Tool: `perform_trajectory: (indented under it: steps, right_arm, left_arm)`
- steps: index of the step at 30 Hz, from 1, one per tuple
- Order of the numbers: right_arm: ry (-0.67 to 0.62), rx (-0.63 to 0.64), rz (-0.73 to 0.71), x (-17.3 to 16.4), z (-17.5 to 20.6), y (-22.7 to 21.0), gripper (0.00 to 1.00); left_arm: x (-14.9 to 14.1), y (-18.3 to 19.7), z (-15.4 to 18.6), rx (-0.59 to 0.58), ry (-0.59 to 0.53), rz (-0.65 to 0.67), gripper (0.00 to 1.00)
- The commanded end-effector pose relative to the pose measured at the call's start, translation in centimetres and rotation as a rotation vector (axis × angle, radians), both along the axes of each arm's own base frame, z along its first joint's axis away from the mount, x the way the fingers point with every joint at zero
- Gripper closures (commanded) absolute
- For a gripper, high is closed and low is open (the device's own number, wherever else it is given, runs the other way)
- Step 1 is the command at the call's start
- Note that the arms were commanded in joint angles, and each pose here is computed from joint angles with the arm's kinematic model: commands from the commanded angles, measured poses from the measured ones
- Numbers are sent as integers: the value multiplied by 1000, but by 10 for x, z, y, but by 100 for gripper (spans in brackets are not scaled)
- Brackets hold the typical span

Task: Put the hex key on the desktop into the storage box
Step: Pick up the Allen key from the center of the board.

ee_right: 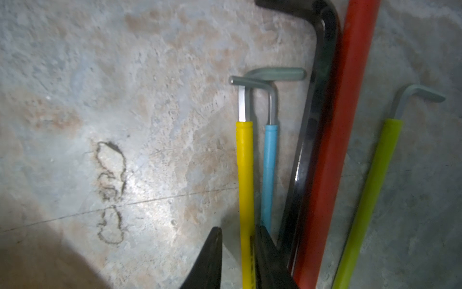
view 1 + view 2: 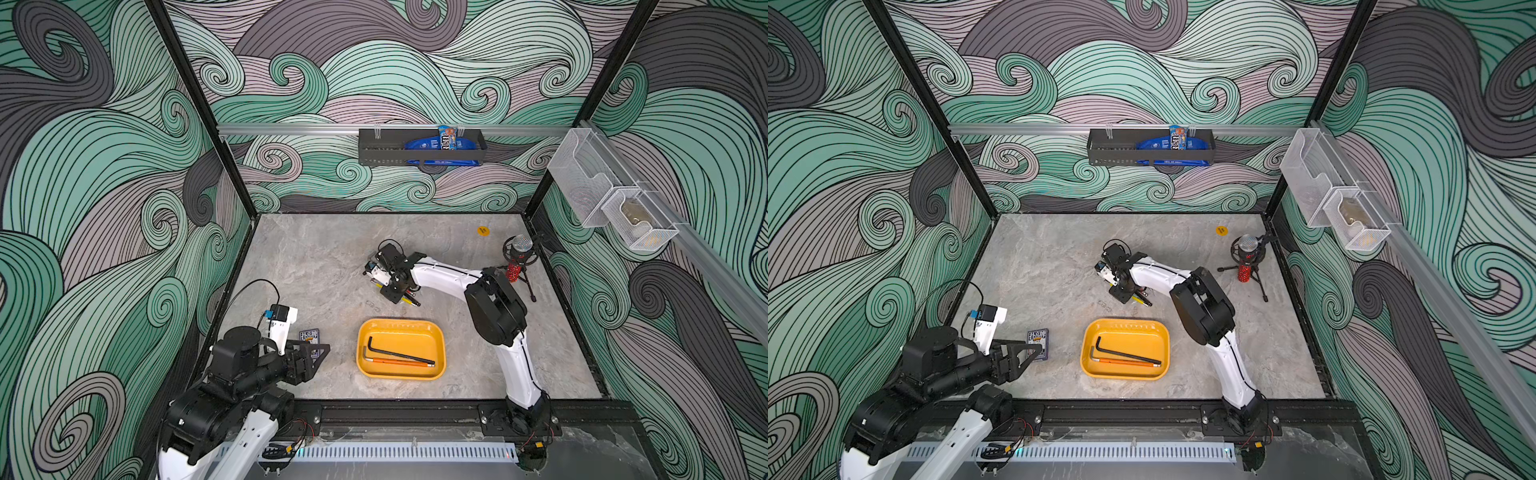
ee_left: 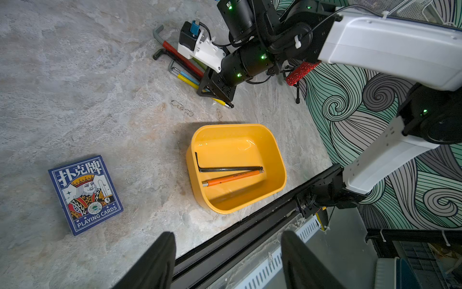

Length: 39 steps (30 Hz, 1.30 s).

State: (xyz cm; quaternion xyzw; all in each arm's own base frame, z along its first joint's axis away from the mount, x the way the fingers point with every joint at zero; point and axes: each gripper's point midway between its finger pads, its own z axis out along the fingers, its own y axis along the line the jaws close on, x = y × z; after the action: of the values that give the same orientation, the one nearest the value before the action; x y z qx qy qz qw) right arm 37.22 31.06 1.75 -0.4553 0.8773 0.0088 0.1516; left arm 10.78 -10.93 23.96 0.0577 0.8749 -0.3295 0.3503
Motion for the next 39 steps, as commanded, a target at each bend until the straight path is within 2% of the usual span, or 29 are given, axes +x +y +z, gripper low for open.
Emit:
perform_trajectory:
  steps: [1,12,27,39]
  right_arm:
    - [48,0,8,-5,-9,0,75]
    - [100,-22,13,-15,-21,-1,75]
    - [140,-132,67,-29,-52,-18,83]
    - [123,-169,102,-32,-59,-13,100]
  left_arm:
    - [0,-3,7,-19,-9,-13,30]
    - [3,-4,6,-20,-9,-14,30]
    - [4,-5,6,-10,-1,-22,30]
    - [6,-6,5,-12,-2,-18,30]
